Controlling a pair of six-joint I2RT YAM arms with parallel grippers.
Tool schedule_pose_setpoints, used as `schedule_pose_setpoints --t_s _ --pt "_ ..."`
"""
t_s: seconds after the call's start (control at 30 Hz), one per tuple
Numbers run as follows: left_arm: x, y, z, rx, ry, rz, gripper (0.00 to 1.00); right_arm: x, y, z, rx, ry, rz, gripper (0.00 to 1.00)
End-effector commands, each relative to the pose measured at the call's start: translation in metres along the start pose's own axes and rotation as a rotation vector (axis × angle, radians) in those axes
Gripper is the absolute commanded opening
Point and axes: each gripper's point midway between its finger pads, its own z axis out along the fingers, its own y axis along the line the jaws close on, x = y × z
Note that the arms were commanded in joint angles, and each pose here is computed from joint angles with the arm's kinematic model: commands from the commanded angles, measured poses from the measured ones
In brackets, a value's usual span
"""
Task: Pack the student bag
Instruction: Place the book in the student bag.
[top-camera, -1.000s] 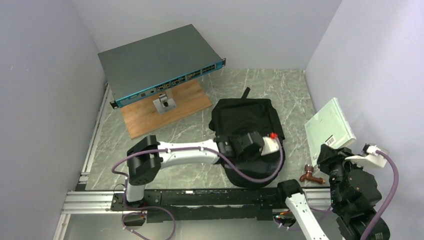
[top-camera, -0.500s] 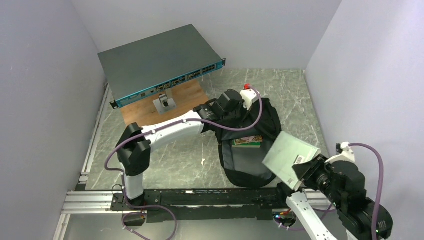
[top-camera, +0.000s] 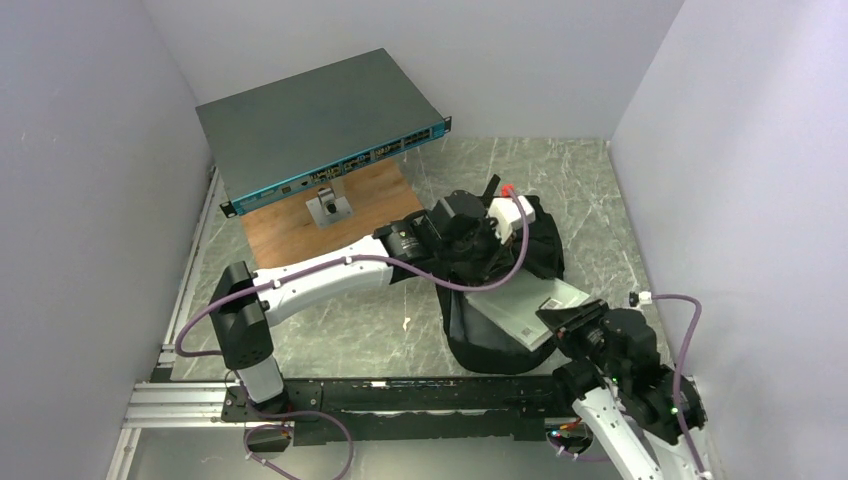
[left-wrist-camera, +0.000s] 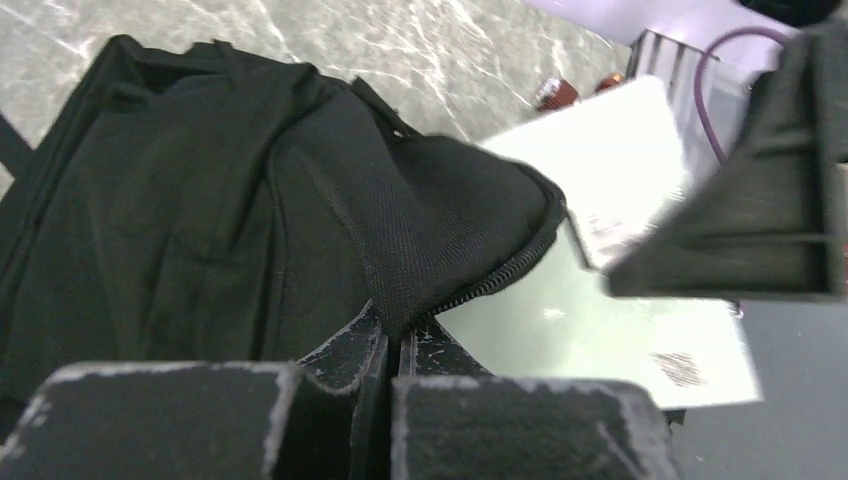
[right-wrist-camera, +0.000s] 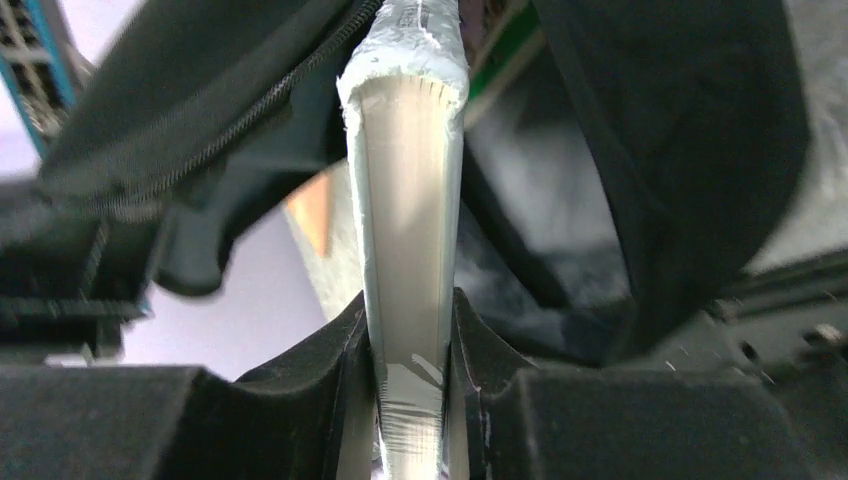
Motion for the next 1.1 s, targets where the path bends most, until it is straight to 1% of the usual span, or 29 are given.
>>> schedule_pose_setpoints --t_s 0.0,0.07,0.17,0.3,0.37,0.4,0.43,0.53,0.6,0.73,0.8,0.83,0.87,0.97,1.03,1.07 --pt "-0.080 -0.051 -0.041 0.118 -0.228 0.105 0.00 -0.046 0.092 0.002 -0.435 -0.188 0.276 0.00" --pt "-0.077 -0.050 -0.037 0.106 -0.204 0.098 0.00 -0.051 0.089 0.022 -0.442 -0.221 0.327 0.00" --pt "-0.073 -0.051 -0.036 0.107 -0.187 0.098 0.00 -0.056 0.082 0.057 -0.456 -0.268 0.351 0.00" --pt "-0.065 -0.050 -0.034 0.099 -0.175 0.091 0.00 -0.055 0.073 0.098 -0.514 -0.312 0.301 0.00" --pt "-0.062 -0.047 -0.032 0.089 -0.167 0.104 0.00 -0.047 0.062 0.120 -0.491 -0.297 0.273 0.00" --pt "-0.060 -0.045 -0.031 0.078 -0.157 0.111 0.00 -0.043 0.057 0.127 -0.474 -0.284 0.262 0.03" --pt "-0.059 -0.042 -0.029 0.067 -0.146 0.118 0.00 -0.037 0.049 0.136 -0.440 -0.263 0.252 0.09" --pt "-0.057 -0.038 -0.024 0.049 -0.132 0.136 0.00 -0.018 0.026 0.152 -0.293 -0.189 0.169 0.41" --pt "-0.056 -0.038 -0.021 0.052 -0.127 0.135 0.00 -0.002 0.016 0.153 -0.237 -0.121 0.062 0.55" --pt "-0.048 -0.040 -0.018 0.072 -0.116 0.132 0.00 0.027 -0.010 0.148 -0.153 0.024 -0.063 0.77" --pt "-0.044 -0.039 -0.016 0.069 -0.108 0.138 0.00 0.035 -0.018 0.145 -0.155 0.065 -0.108 0.83" --pt "-0.043 -0.037 -0.015 0.064 -0.103 0.144 0.00 0.039 -0.015 0.143 -0.191 0.079 -0.132 0.83" --pt "-0.042 -0.037 -0.015 0.060 -0.096 0.143 0.00 0.042 -0.013 0.142 -0.219 0.091 -0.142 0.82" --pt "-0.041 -0.035 -0.015 0.052 -0.085 0.141 0.00 0.042 -0.002 0.144 -0.296 0.082 -0.143 0.74" --pt "-0.040 -0.036 -0.016 0.056 -0.088 0.141 0.00 0.034 0.010 0.147 -0.339 0.037 -0.147 0.60" --pt "-0.040 -0.036 -0.017 0.058 -0.090 0.137 0.00 0.029 0.018 0.150 -0.365 0.010 -0.142 0.56"
